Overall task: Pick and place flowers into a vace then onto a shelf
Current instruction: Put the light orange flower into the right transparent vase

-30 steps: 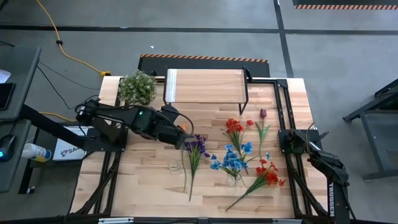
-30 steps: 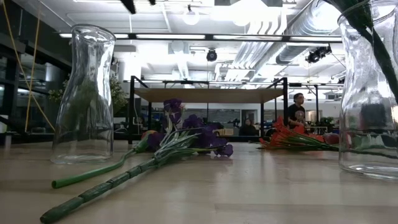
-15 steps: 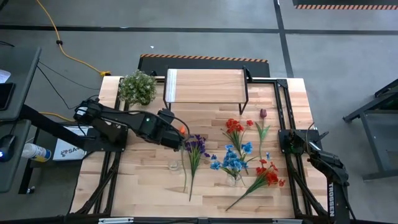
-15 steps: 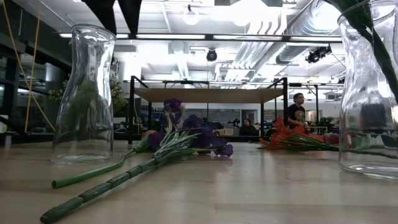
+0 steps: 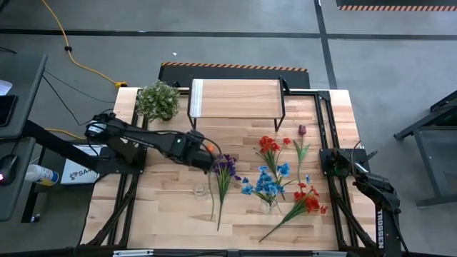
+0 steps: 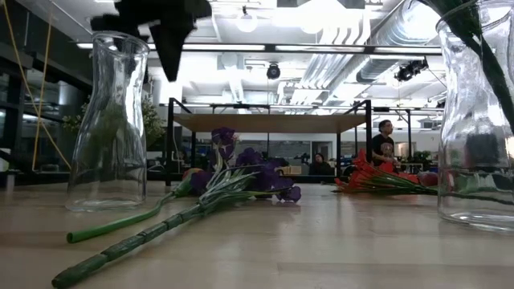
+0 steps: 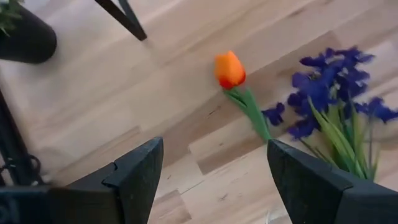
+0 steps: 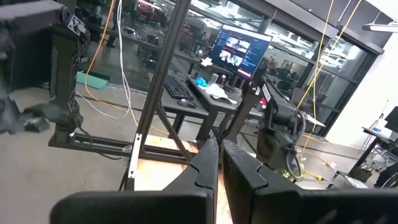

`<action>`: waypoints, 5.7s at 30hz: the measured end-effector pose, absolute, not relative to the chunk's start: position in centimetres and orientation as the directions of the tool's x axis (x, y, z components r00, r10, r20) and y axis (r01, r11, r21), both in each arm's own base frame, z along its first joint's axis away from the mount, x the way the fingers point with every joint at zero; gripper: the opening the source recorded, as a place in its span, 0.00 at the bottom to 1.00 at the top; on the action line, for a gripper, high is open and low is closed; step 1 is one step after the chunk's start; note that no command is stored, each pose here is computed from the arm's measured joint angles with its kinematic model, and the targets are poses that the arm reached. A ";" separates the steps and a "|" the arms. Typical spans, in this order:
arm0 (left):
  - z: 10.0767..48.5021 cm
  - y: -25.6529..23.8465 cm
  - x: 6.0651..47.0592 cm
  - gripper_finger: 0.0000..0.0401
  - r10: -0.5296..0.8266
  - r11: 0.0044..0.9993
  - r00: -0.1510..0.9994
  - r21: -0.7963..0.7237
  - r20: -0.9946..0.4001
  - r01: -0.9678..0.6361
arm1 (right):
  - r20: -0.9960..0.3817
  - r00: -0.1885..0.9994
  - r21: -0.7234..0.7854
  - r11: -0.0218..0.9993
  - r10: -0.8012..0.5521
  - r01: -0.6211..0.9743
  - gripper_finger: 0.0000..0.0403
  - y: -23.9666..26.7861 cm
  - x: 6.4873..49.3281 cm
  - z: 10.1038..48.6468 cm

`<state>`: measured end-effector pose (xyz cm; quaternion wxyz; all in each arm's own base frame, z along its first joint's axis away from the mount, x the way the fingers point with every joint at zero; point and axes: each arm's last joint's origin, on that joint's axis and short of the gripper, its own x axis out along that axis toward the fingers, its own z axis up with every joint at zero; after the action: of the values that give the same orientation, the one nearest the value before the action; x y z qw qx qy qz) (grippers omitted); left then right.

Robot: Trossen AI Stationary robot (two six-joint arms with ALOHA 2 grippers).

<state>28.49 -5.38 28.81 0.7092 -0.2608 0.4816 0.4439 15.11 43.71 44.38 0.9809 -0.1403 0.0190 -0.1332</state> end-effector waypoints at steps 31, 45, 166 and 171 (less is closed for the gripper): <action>20.3 -0.3 30.1 0.80 0.081 0.432 0.316 -0.253 -0.945 -0.866 | 0.000 0.960 -0.205 0.940 -0.280 0.274 0.03 43.4 15.7 44.6; 18.2 -0.3 30.8 0.80 0.081 0.392 0.298 -0.245 -0.951 -0.887 | 0.000 0.959 -0.197 0.940 -0.283 0.278 0.03 43.4 15.8 44.6; 16.4 0.5 32.8 0.11 0.225 0.332 0.106 -0.026 -0.969 -0.943 | 0.000 0.957 -0.163 0.944 -0.290 0.286 0.03 43.3 16.1 44.5; 16.9 0.5 33.2 0.08 0.248 0.338 0.121 -0.031 -0.961 -0.940 | 0.000 0.957 -0.163 0.944 -0.290 0.286 0.03 43.3 16.1 44.5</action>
<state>33.16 0.50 16.89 0.6583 -0.3563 0.4856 0.4515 16.12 43.27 44.55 0.9859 -0.0809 0.0119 -0.1459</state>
